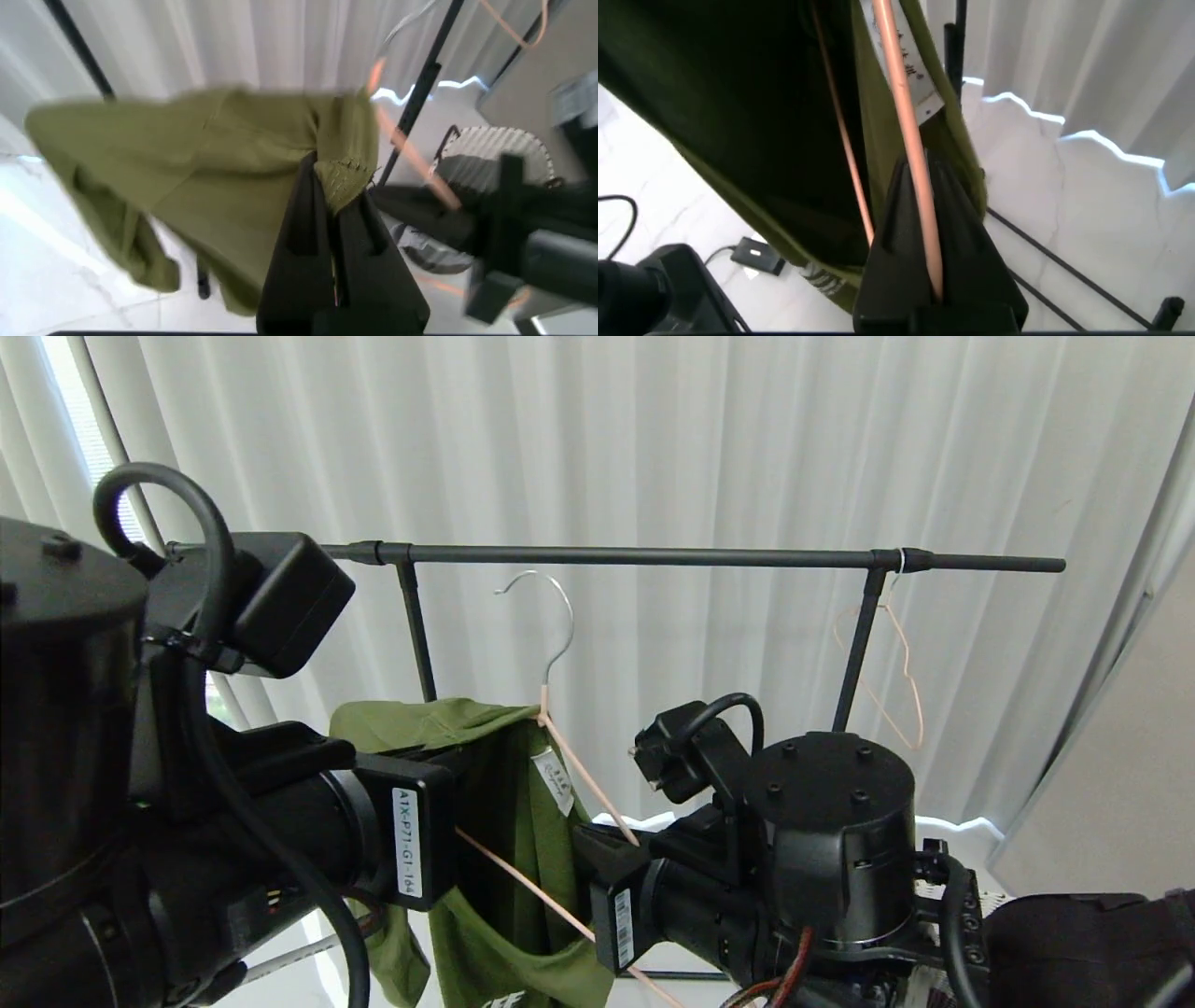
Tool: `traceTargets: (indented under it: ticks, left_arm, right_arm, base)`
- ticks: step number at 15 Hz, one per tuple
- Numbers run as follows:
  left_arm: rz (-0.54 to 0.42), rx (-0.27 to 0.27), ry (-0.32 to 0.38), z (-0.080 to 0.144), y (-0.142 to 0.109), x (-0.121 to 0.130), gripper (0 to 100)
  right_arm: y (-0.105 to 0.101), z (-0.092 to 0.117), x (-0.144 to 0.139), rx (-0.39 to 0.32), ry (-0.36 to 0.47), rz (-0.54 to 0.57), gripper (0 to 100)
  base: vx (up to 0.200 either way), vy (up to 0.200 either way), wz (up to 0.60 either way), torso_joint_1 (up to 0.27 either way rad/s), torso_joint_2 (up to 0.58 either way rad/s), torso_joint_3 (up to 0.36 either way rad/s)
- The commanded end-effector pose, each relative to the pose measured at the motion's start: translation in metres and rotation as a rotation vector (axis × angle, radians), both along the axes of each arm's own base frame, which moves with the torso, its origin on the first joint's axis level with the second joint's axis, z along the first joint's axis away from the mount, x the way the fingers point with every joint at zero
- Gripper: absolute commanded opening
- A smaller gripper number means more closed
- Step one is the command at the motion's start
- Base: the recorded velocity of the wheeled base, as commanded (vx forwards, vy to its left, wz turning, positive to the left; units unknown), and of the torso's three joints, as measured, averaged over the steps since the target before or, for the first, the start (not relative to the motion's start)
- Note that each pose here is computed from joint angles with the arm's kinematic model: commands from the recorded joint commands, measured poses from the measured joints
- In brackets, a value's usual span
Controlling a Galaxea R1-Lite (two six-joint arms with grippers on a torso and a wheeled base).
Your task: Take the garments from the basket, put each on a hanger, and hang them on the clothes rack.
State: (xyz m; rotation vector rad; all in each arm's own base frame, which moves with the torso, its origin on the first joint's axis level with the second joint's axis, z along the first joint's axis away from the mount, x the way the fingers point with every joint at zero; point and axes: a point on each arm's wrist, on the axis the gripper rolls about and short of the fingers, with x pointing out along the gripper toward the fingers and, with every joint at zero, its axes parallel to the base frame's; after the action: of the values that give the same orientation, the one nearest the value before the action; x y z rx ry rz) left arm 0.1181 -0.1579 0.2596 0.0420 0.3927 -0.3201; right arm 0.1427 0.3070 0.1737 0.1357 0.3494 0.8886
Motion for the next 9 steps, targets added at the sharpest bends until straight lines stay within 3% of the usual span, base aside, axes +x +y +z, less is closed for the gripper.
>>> traceTargets:
  ticks: [1, 5, 6, 9]
  left_arm:
    - [0.001, -0.002, -0.002, 0.0, 0.003, -0.002, 0]
    - [-0.008, 0.023, -0.001, -0.003, 0.002, -0.001, 0]
    - [-0.009, 0.023, -0.001, -0.003, 0.002, -0.002, 100]
    - [-0.007, 0.028, 0.003, -0.006, 0.004, -0.003, 100]
  right_arm:
    - [-0.004, 0.011, -0.001, 0.047, -0.023, -0.001, 0]
    - [-0.009, 0.022, -0.003, 0.08, -0.05, -0.025, 0]
    - [-0.01, 0.024, -0.004, 0.087, -0.053, -0.025, 0]
    - [-0.017, 0.034, -0.007, 0.111, -0.069, -0.026, 0]
  base:
    - [0.0, 0.0, 0.0, 0.0, 0.0, 0.0]
    - [0.0, 0.0, 0.0, 0.0, 0.0, 0.0]
    - [0.0, 0.0, 0.0, 0.0, 0.0, 0.0]
    - [0.0, 0.0, 0.0, 0.0, 0.0, 0.0]
